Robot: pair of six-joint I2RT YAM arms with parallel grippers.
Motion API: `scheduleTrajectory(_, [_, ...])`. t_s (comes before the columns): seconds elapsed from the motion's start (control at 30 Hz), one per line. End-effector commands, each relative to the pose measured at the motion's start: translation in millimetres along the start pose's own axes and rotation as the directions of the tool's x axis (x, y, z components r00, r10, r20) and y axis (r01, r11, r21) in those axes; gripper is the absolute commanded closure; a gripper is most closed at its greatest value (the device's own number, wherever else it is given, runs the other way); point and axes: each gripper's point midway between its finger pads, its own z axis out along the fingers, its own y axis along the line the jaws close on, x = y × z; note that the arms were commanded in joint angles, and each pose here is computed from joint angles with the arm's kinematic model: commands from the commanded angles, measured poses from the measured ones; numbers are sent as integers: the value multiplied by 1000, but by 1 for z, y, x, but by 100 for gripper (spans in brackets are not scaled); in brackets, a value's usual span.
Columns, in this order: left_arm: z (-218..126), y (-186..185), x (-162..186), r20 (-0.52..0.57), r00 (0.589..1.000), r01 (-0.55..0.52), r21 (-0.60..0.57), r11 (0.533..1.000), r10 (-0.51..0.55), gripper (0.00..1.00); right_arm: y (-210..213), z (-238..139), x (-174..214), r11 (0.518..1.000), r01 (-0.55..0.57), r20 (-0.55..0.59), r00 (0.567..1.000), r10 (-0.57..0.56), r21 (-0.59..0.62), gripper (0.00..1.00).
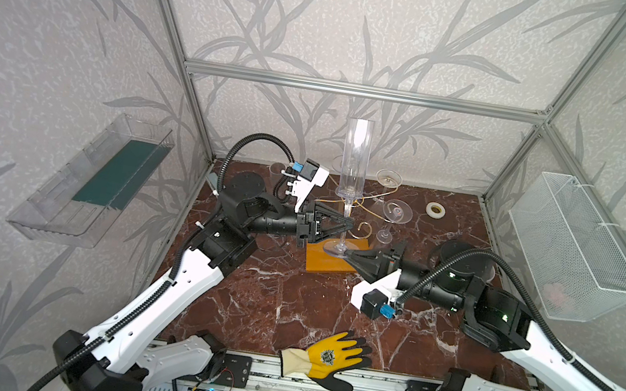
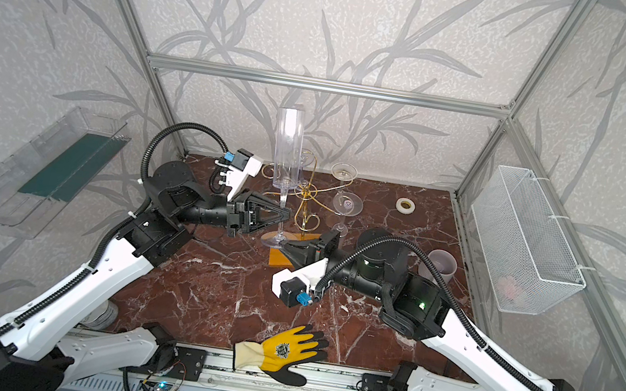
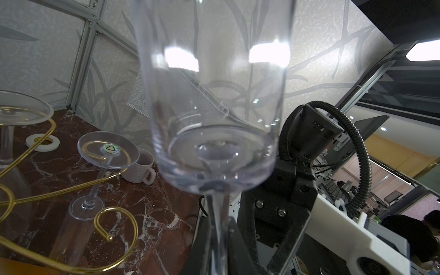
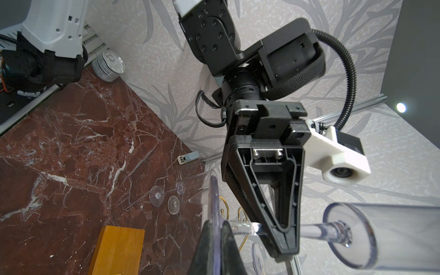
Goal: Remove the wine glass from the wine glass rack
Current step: 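Close the left gripper on the flute stem while the right gripper opens, then bring the right gripper over the flute bowl and grasp it from above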
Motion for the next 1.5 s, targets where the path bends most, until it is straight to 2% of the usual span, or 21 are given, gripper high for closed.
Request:
scheduleTrajectory(0.0, [-1,-13,-6,5,1000,-30,26,999,30,94,-8,1,-7,997,67,14,998,-68,40,100])
scheduleTrajectory(0.07, [-1,-14,-7,6,1000,-30,28,999,29,100,-5,2,-5,997,76,9,997,-77,34,100])
scheduleTrajectory(0.17, [-2,-14,-9,19,999,-36,23,999,35,100,-3,3,-4,995,91,5,996,-91,33,100])
scheduleTrajectory(0.2, [-2,-15,-10,28,999,-43,19,999,43,100,-3,3,-4,995,95,2,995,-95,42,96])
scheduleTrajectory(0.3, [-6,-16,-15,57,996,-71,-8,997,72,100,-7,-2,-6,992,98,11,995,-99,85,36])
scheduleTrajectory(0.37, [-8,-15,-17,66,994,-91,-38,995,93,100,-14,-9,-12,991,63,35,997,-67,120,7])
scheduleTrajectory(0.4, [-9,-12,-18,71,991,-106,-69,992,111,100,-20,-15,-16,988,38,54,997,-46,149,1])
scheduleTrajectory(0.5, [-15,-5,-21,73,980,-173,-155,973,186,100,-42,-32,-30,965,-63,131,991,31,254,1])
scheduleTrajectory(0.57, [-20,1,-24,75,966,-224,-224,948,246,100,-63,-44,-36,926,-206,196,969,149,317,1])
scheduleTrajectory(0.63, [-28,8,-28,70,946,-282,-304,910,317,100,-87,-56,-40,855,-381,264,917,299,352,1])
scheduleTrajectory(0.7, [-35,15,-31,53,919,-344,-375,861,391,100,-107,-64,-44,776,-521,328,847,419,355,1])
scheduleTrajectory(0.8, [-40,19,-35,23,876,-427,-429,796,483,100,-135,-68,-45,655,-668,391,741,545,353,1])
scheduleTrajectory(0.93, [-43,16,-37,-12,821,-511,-462,725,571,100,-156,-58,-49,582,-744,425,666,613,327,1])
scheduleTrajectory(1.03, [-44,10,-38,-24,767,-568,-490,661,642,100,-162,-43,-52,572,-775,412,629,659,269,0])
scheduleTrajectory(1.1, [-44,11,-37,-48,746,-589,-512,625,664,100,-163,-33,-59,571,-799,413,592,693,187,2])
scheduleTrajectory(1.23, [-41,10,-34,-66,727,-611,-518,599,684,100,-167,-18,-68,535,-840,420,521,743,96,2])
scheduleTrajectory(1.3, [-38,10,-33,-69,717,-620,-519,589,694,100,-172,-13,-63,490,-865,419,486,767,107,1])
scheduleTrajectory(1.37, [-35,11,-30,-80,708,-631,-519,577,702,100,-175,-10,-59,467,-876,423,471,774,121,1])
scheduleTrajectory(1.47, [-31,13,-26,-97,704,-641,-515,569,704,100,-176,-7,-59,466,-877,431,468,771,118,1])
